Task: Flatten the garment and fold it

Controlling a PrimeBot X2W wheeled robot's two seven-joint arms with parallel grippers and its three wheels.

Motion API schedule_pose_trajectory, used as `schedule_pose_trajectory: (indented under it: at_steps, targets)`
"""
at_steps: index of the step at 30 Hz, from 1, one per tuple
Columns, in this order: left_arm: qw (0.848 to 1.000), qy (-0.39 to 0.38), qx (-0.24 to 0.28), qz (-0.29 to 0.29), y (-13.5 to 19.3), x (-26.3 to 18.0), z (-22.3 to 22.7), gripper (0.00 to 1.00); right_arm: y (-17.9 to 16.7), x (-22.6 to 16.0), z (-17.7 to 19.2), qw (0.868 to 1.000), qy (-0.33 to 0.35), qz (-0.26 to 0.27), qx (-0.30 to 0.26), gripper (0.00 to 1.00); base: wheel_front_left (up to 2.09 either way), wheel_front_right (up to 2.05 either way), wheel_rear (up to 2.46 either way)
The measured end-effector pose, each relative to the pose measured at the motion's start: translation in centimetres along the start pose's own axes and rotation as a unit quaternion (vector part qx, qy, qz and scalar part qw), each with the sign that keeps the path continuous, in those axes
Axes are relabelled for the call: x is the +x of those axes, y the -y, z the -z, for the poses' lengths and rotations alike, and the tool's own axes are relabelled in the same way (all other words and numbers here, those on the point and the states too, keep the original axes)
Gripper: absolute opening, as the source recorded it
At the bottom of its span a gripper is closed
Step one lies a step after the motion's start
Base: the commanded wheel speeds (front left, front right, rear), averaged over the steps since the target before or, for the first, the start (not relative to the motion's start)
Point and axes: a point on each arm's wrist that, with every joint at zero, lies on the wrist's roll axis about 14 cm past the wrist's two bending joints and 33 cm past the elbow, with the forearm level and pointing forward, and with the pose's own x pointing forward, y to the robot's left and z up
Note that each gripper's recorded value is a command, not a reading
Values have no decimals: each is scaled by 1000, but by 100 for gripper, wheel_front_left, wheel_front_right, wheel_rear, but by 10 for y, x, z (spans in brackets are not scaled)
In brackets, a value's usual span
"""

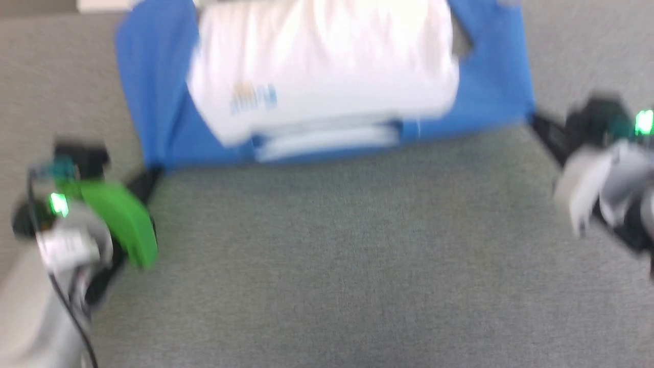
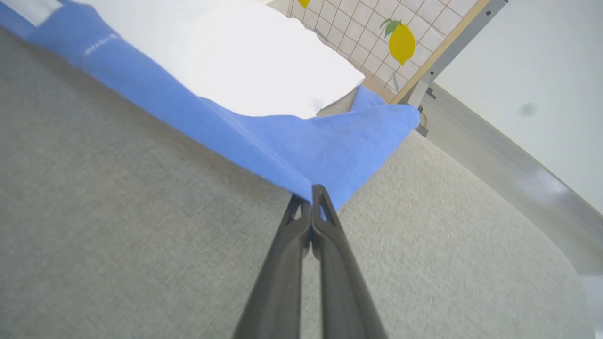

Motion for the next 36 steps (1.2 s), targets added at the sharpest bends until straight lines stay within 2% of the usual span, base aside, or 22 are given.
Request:
schedule_pose_trajectory:
  at_steps: [6,15,27,31,32,33,34,36]
  targets:
    - [998,-39,-45,-4,25,-63,41,0,-28,-57,22,998,-27,-1,50,0,0,0,0]
    - [995,-70,-68,-29,43,-124,74,0,-73,-116,62,987,-95,8,132,0,0,0,0]
    - [984,-154,-75,-42,54,-147,129,0,-119,-143,116,962,-199,-5,189,0,0,0,0]
    - [984,-156,-79,-42,57,-147,134,0,-128,-143,127,956,-211,-9,202,0,0,0,0]
    - [985,-149,-81,-43,58,-146,133,32,-129,-143,127,956,-209,-9,204,20,0,0,0]
    - [985,-145,-83,-44,58,-145,133,67,-129,-142,126,957,-205,-8,205,46,0,0,0]
    - [985,-140,-87,-45,59,-145,133,100,-129,-142,125,958,-200,-7,206,100,0,0,0]
    - [986,-128,-92,-51,59,-145,130,100,-127,-144,126,958,-194,0,211,100,0,0,0]
